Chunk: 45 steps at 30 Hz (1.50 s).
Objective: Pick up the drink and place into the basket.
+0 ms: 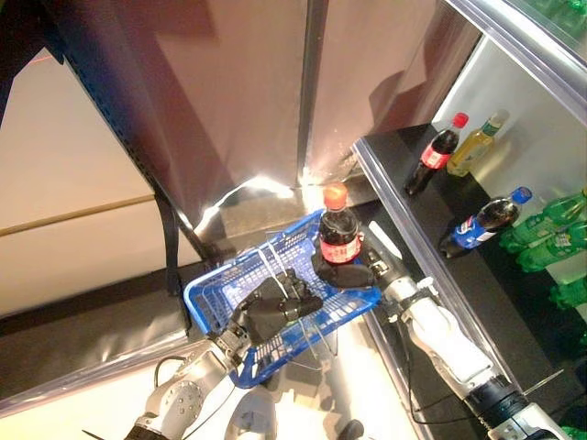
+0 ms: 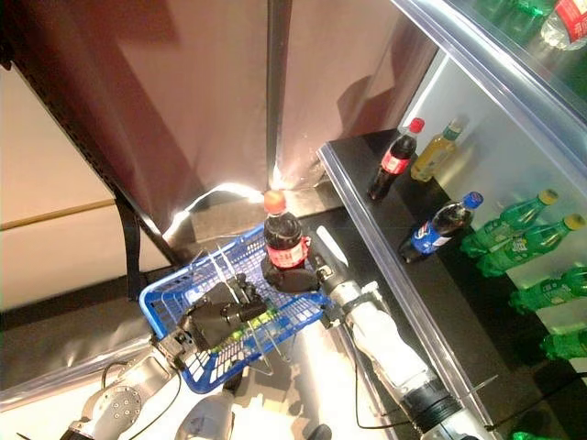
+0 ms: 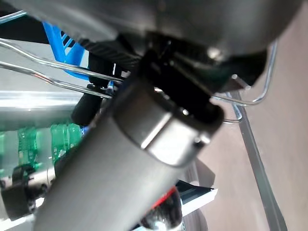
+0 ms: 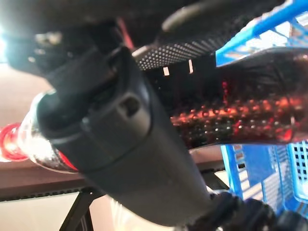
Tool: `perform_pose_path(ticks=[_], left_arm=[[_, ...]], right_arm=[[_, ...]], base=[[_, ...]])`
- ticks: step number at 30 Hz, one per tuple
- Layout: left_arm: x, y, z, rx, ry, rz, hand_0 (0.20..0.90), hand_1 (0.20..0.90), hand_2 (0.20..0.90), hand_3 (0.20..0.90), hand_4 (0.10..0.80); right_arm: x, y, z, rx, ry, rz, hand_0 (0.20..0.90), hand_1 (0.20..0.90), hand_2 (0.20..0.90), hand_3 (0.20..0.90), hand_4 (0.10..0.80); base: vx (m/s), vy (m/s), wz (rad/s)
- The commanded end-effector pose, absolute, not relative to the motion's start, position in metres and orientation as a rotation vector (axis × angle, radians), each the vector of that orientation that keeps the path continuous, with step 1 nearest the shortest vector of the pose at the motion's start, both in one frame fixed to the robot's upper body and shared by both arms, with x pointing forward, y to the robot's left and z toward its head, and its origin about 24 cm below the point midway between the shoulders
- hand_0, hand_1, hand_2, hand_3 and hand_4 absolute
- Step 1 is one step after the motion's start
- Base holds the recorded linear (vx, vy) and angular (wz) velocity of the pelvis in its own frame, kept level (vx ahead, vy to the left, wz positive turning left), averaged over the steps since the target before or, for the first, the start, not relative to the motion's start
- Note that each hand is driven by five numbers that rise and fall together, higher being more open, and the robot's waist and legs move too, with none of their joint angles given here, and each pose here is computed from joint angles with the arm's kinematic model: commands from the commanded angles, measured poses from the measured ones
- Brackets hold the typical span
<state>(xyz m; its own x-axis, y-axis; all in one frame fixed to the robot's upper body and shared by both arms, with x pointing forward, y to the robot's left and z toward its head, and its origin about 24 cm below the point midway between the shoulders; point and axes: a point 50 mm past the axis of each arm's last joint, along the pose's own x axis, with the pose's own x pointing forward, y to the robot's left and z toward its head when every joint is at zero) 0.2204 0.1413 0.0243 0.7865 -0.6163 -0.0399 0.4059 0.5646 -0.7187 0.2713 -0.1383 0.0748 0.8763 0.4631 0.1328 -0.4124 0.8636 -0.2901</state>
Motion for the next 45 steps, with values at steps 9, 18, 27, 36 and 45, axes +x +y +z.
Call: perform_pose_path(ticks=[9,18,27,36,45], left_arm=[[0.224,0.085,0.154,-0.904,-0.256,-1.207,0.300,0.300,0.300,0.200,0.100],[0.217,0.079,0.164,-0.881,-0.291,-1.318,0.300,0.300,0.300,0.200,0.100],[0.211,0.075,0.170,-0.861,-0.316,-1.405,0.300,0.300,0.300,0.200,0.100],[0.205,0.071,0.176,-0.836,-0.340,-1.489,0.300,0.300,0.300,0.200,0.100],[0.201,0.065,0.180,-0.810,-0.354,-1.562,0.300,0.300,0.300,0.200,0.100]], right_arm=[[0.273,-0.111,0.136,-0.205,-0.539,0.521,0.300,0.300,0.300,0.200,0.100],[0.278,-0.110,0.111,-0.406,-0.465,0.518,0.300,0.300,0.300,0.200,0.100],[0.282,-0.113,0.095,-0.546,-0.421,0.513,0.300,0.300,0.300,0.200,0.100],[0.286,-0.113,0.080,-0.638,-0.354,0.521,0.300,0.300,0.300,0.200,0.100],[0.289,-0.109,0.077,-0.683,-0.346,0.541,0.300,0.300,0.300,0.200,0.100]], base=[[0.003,-0.003,0.07],[0.000,0.000,0.00],[0.003,-0.003,0.06],[0.002,-0.002,0.03],[-0.001,-0.001,0.05]])
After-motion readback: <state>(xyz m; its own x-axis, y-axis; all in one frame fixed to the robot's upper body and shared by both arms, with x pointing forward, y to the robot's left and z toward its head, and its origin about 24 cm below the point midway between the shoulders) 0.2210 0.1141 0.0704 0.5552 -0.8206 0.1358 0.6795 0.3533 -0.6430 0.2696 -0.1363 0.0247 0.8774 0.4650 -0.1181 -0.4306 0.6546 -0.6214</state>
